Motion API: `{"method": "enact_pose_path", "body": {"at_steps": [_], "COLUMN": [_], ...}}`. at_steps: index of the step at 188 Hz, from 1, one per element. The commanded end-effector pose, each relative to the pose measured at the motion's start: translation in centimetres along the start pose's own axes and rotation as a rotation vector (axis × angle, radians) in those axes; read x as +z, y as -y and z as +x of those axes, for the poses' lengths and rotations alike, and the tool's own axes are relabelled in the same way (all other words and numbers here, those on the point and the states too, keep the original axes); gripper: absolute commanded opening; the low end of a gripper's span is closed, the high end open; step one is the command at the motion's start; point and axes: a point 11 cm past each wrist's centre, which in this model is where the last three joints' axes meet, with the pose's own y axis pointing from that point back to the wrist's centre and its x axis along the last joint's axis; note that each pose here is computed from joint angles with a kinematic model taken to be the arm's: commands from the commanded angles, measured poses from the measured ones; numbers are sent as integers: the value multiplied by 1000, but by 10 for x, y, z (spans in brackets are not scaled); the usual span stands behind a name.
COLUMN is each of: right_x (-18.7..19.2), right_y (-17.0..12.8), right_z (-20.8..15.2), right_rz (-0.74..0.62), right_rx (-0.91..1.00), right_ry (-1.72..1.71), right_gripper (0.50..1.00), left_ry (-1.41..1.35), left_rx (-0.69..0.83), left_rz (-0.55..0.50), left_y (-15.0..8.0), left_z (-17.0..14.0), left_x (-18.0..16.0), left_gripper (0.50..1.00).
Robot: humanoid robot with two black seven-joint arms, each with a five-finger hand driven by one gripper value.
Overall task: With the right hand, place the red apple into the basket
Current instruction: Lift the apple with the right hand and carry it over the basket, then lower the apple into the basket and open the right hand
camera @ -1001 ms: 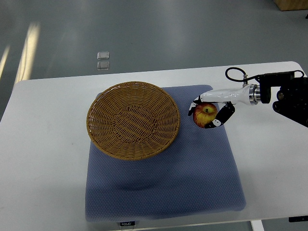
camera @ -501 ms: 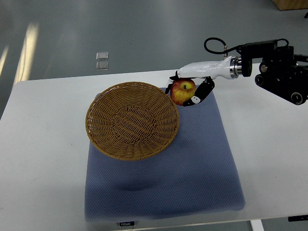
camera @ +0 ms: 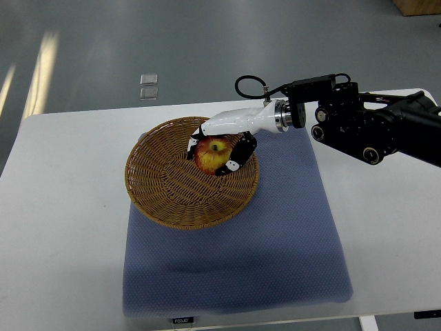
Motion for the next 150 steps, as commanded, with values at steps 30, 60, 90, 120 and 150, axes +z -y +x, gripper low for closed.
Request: {"method": "enact_pose_path", "body": {"at_steps": [30,60,90,120,150], "right_x": [-1,-3,-7,-6,-8], "right_y": [15,20,24,24,27], "right_z": [-21,-24,-25,-26,-29], "right_rz": [11,22,32,32,39], "right_rx": [-20,-2,0,-1,-4], "right_ry": [32,29,28,33,38], "right_gripper": [713,715,758,782,791], "left_ry": [1,0,0,0,-1], "left_rx": [0,0,0,0,0], "left_rz": [-3,-3,-3,-3,-2], "left_y": [0,0,0,0,0], "left_z": [0,0,0,0,0], "left_x": [2,2,2,2,1], "left_gripper": [1000,1000,1000,1000,1000]}}
